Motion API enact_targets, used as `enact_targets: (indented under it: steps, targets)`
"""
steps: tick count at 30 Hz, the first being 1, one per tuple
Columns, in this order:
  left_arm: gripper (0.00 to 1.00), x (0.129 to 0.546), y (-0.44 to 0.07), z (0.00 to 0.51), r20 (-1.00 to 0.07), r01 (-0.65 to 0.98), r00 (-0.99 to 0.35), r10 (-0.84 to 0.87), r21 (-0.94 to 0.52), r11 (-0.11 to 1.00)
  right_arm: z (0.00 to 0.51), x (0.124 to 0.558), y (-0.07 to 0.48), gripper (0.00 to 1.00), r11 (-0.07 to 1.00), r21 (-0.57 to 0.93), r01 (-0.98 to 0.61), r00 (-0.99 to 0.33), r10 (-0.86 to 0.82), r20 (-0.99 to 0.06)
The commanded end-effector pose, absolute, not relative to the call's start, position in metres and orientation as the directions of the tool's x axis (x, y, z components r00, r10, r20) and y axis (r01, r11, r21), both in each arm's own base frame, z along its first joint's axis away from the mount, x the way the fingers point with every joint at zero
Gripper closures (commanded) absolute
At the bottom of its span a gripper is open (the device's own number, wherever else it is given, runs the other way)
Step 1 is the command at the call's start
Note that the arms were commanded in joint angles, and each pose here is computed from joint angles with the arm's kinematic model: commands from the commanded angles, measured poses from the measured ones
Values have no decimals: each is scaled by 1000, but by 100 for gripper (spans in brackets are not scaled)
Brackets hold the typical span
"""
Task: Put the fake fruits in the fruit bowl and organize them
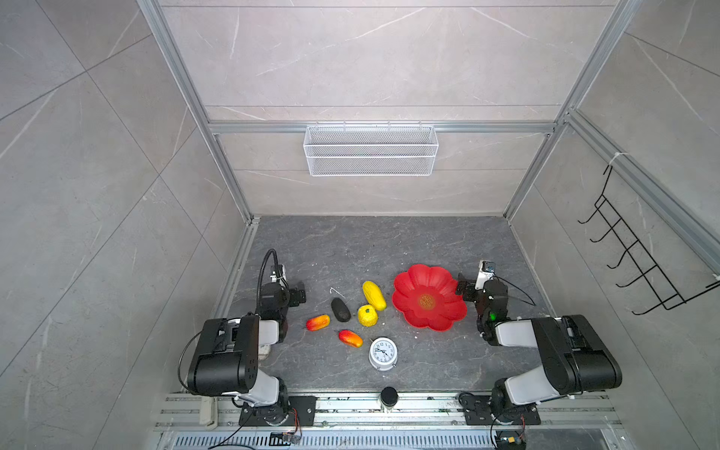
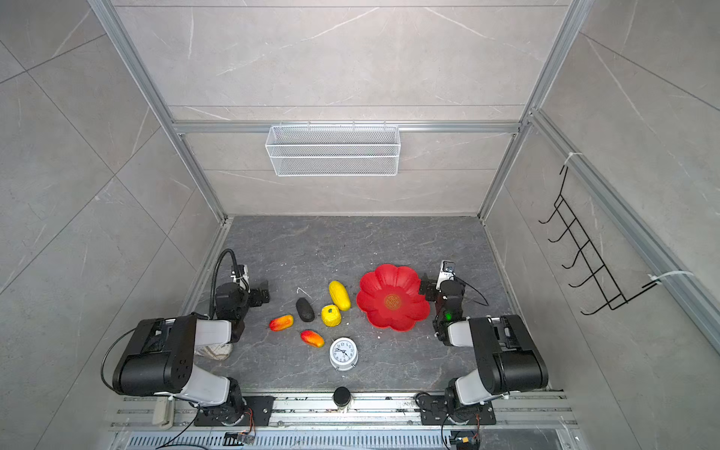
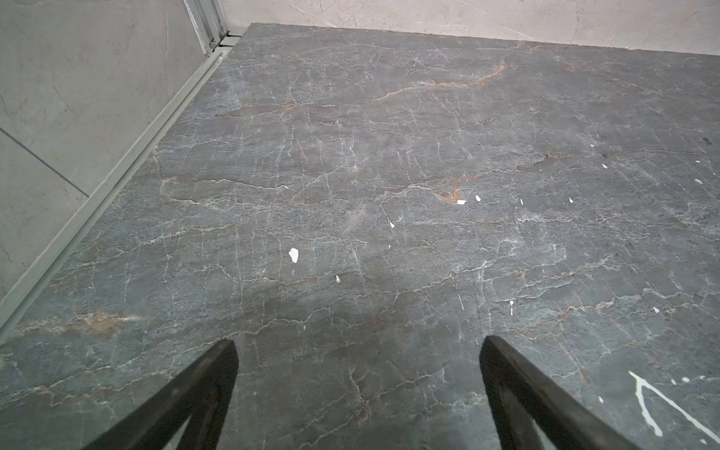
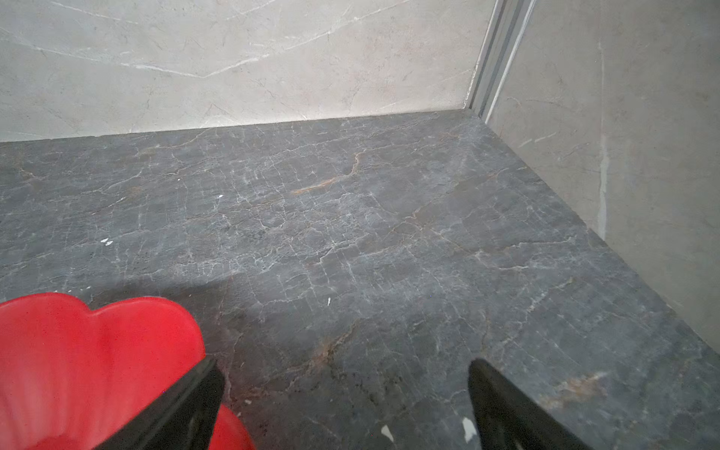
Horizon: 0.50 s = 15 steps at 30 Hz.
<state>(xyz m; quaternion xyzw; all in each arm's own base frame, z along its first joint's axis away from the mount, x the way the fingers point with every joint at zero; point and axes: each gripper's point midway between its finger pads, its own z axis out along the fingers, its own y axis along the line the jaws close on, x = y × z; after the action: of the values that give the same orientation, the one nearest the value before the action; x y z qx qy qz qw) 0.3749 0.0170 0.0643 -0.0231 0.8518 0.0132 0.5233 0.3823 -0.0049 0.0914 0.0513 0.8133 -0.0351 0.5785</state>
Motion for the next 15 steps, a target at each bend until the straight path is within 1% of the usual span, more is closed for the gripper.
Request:
enact_targets:
  steps: [1, 15]
  targets:
    - [0, 386, 17, 86, -923, -39, -384, -13, 2, 999, 98, 388, -2, 0, 994, -2, 109, -306, 32, -951]
    - [0, 387, 21, 85, -920, -37, -391, -29, -16, 999, 96, 388, -1, 0, 995, 6, 99, -314, 37, -949]
